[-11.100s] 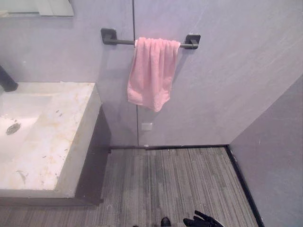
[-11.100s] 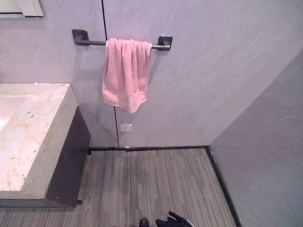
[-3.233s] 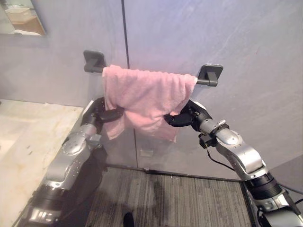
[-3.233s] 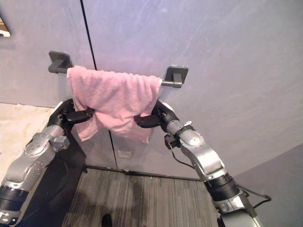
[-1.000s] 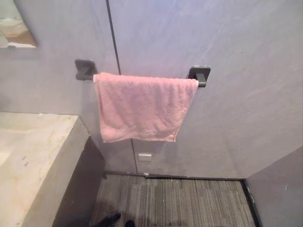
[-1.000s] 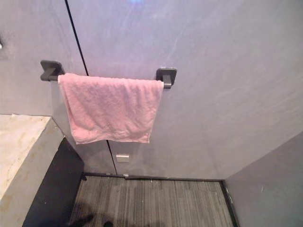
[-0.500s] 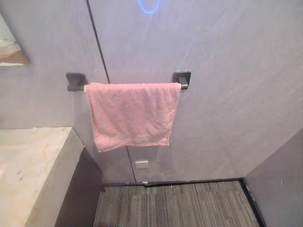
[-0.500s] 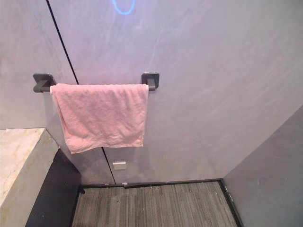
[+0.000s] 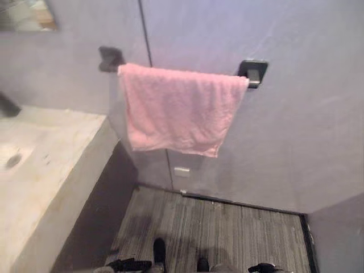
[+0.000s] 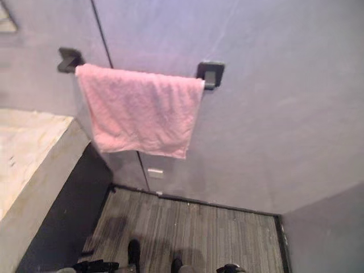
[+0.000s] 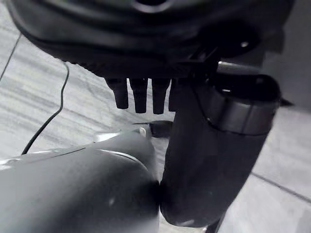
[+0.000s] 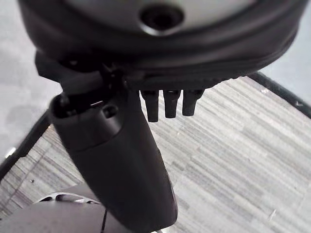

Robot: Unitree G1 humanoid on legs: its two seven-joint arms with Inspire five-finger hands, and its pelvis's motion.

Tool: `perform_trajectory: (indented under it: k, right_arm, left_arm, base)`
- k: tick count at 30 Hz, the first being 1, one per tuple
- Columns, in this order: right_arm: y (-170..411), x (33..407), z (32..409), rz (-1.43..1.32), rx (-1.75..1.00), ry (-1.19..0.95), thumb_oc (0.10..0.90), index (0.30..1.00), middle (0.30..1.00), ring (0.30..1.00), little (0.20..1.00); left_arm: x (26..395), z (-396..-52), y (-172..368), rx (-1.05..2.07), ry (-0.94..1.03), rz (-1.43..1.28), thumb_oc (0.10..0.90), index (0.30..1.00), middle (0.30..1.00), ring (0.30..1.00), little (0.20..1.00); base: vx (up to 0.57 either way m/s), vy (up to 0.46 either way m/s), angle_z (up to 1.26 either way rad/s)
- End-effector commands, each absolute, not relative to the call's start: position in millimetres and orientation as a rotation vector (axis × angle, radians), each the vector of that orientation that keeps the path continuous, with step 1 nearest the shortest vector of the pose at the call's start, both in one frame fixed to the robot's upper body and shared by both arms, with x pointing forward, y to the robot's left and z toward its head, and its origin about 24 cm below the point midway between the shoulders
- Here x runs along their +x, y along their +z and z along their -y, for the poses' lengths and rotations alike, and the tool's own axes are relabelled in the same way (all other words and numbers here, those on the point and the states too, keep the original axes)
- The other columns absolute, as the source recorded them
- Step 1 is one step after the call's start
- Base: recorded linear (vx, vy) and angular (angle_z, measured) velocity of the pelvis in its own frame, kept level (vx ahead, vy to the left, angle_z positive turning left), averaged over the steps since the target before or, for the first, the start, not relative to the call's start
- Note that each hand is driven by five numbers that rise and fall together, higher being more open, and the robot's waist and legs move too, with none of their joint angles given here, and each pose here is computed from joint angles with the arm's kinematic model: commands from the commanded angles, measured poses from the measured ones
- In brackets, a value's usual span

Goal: Organize the bathroom.

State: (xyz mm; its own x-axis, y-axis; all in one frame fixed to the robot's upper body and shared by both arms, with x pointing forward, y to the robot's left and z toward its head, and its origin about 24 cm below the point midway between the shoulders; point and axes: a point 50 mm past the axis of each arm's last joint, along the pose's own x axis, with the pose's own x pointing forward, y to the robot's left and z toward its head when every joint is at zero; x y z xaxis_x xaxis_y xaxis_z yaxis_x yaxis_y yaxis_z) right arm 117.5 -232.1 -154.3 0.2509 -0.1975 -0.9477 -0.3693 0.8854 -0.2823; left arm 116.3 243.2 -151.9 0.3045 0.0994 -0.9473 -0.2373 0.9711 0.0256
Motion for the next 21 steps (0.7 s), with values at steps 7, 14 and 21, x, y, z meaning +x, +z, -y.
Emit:
perform_trajectory:
  k: [7,14,21]
  right_arm:
    - [-147,109,265,-1.330,-0.477,0.019,0.800,0.900,0.900,0.900,0.900]
    - [-146,105,272,-1.353,-0.494,0.027,0.800,0.900,0.900,0.900,0.900]
    - [-142,124,266,-1.287,-0.504,0.030,0.800,0.900,0.900,0.900,0.900]
  left_arm:
    - [106,-252,-153,0.059,0.222,-1.291,0.800,0.900,0.900,0.900,0.900]
    - [151,-222,-145,-0.038,0.173,-1.141,0.800,0.900,0.900,0.900,0.900]
    - [123,-196,-158,-0.625,0.317,-1.216,0.800,0.900,0.900,0.900,0.900]
  base:
    - [-0.14,-0.032,0.76]
    - [-0.29,0.236,1.23]
    - [-0.39,0.243,0.25]
